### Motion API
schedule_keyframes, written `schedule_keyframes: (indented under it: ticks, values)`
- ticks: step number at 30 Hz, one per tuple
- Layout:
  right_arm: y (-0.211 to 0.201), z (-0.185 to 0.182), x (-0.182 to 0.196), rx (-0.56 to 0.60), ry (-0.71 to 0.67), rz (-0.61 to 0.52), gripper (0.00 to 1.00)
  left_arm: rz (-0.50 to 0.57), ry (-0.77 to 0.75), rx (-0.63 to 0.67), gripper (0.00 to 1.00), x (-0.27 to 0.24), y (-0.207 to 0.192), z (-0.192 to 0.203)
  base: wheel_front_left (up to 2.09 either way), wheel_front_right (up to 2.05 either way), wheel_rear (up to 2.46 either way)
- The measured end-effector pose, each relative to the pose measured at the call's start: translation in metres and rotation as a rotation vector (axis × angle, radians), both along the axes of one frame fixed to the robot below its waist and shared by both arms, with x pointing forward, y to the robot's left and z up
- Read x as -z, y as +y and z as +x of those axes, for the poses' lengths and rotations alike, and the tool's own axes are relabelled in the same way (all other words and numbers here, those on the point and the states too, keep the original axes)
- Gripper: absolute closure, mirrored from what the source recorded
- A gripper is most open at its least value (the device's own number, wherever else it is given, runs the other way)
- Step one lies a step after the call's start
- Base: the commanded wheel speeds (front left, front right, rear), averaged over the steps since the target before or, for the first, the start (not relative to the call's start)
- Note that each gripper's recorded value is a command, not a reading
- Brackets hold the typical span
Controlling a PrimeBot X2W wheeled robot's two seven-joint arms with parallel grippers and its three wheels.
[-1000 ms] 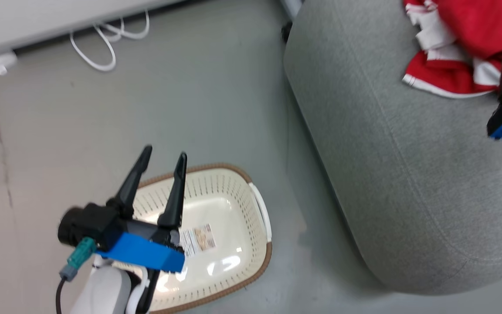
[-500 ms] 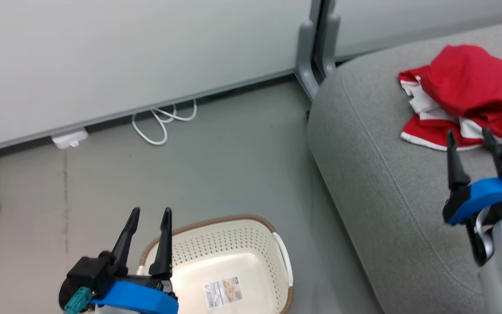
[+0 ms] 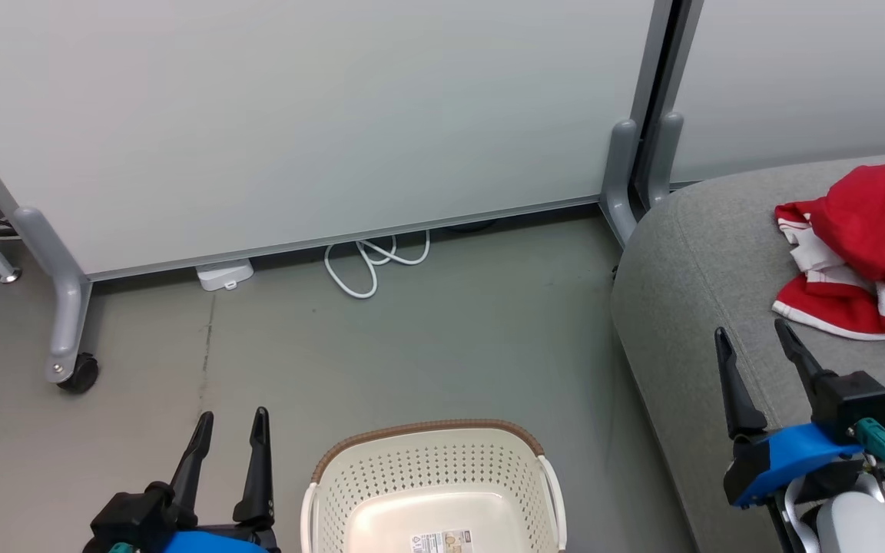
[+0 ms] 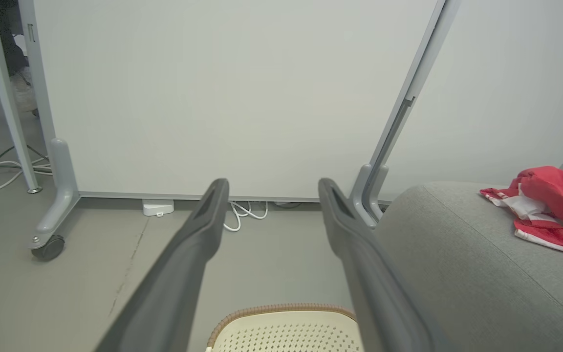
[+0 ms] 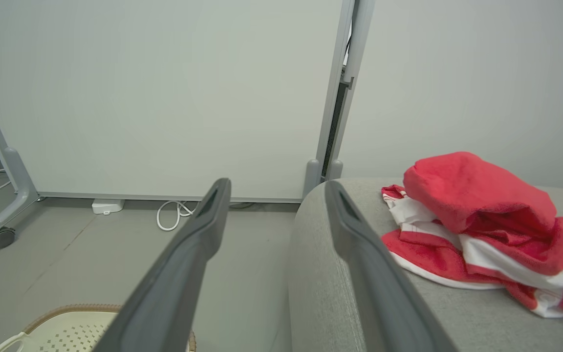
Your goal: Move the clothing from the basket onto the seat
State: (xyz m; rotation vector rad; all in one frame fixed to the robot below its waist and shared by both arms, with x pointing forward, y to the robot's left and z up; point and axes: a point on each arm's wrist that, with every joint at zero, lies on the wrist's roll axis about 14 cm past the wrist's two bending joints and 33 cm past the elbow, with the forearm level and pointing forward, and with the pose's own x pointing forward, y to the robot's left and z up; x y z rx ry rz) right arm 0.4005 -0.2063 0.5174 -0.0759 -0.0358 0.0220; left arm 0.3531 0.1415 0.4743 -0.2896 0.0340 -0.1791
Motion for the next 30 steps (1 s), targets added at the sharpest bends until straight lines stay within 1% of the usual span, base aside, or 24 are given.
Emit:
schedule_keyframes:
  ticks: [5, 12, 30]
  values:
    - [0.015, -0.008, 0.005, -0.033, 0.016, 0.012, 0.0, 0.002, -0.001, -0.043, 0.0, -0.001, 0.016, -0.005, 0.0, 0.0, 0.0]
    - [0.025, -0.013, 0.007, -0.052, 0.029, 0.024, 0.0, 0.001, 0.011, -0.062, 0.0, 0.003, 0.023, -0.008, 0.0, 0.0, 0.0]
    - [0.041, -0.016, 0.012, -0.094, 0.047, 0.053, 0.0, -0.001, 0.018, -0.074, 0.0, 0.006, 0.024, -0.012, 0.0, 0.0, 0.0]
